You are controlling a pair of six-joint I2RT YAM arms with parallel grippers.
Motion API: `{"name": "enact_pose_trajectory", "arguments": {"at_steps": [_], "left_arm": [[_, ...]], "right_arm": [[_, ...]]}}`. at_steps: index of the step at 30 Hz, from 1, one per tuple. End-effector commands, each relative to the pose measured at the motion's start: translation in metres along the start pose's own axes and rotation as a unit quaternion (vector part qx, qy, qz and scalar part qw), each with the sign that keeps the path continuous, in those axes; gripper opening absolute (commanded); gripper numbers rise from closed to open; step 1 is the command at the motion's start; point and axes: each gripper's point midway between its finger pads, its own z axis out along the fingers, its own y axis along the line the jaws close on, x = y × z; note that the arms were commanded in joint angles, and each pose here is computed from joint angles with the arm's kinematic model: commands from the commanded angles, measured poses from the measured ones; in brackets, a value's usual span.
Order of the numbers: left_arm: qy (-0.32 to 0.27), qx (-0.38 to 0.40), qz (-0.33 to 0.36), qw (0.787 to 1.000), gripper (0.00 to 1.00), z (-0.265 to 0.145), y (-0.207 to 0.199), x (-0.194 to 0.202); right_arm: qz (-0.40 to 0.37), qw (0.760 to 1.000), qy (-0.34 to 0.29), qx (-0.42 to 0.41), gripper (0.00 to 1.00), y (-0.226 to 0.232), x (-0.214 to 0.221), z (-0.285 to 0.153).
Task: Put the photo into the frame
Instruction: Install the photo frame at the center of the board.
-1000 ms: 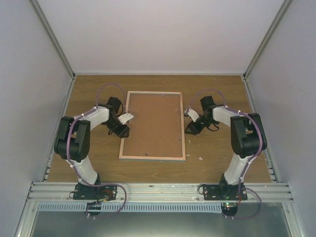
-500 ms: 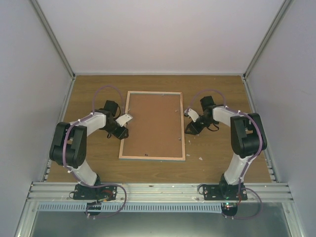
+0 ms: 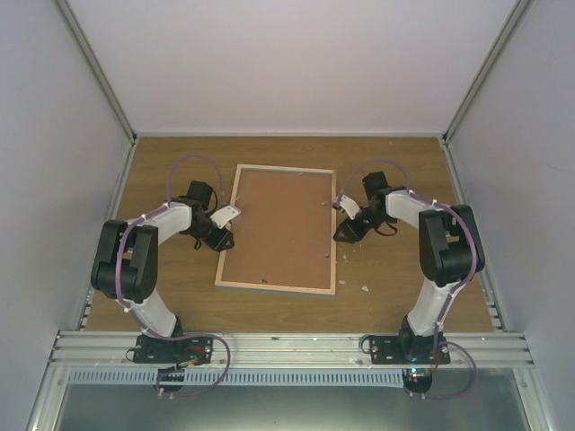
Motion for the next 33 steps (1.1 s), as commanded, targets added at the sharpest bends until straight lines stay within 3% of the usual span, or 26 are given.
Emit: {"name": "enact_pose_trajectory", "arguments": {"at_steps": [1, 3, 6, 10, 15, 25, 29, 33], "left_arm": [[0.004, 0.021, 0.059, 0.998, 0.4, 0.003, -0.002, -0.005], [-0.015, 0.021, 0.059, 0.998, 0.52, -0.008, -0.002, -0.016], [-0.032, 0.006, 0.052, 0.998, 0.59, -0.016, 0.004, -0.026], [-0.031, -0.009, 0.031, 0.999, 0.59, -0.015, 0.013, -0.027], [-0.038, -0.014, 0.015, 0.999, 0.6, -0.013, 0.018, -0.027], [-0.035, -0.013, 0.003, 0.999, 0.6, -0.006, 0.02, -0.023], [-0.031, -0.012, 0.0, 0.999, 0.6, -0.003, 0.02, -0.018], [-0.031, -0.011, -0.002, 0.999, 0.59, -0.002, 0.02, -0.016]], "right_arm": [[-0.023, 0.999, -0.024, -0.022, 0.45, 0.008, -0.022, -0.004], [-0.03, 0.999, -0.036, -0.009, 0.47, 0.005, -0.026, -0.015], [-0.06, 0.997, -0.057, 0.01, 0.56, 0.006, -0.036, -0.034], [-0.088, 0.995, -0.053, 0.013, 0.63, 0.014, -0.044, -0.045], [-0.116, 0.993, -0.023, 0.021, 0.83, 0.04, -0.027, -0.038], [-0.165, 0.978, 0.033, 0.125, 0.87, 0.045, -0.004, -0.013], [-0.162, 0.972, 0.038, 0.165, 0.98, 0.04, -0.001, -0.012], [-0.147, 0.968, 0.037, 0.199, 1.0, 0.035, -0.004, -0.016]]}}
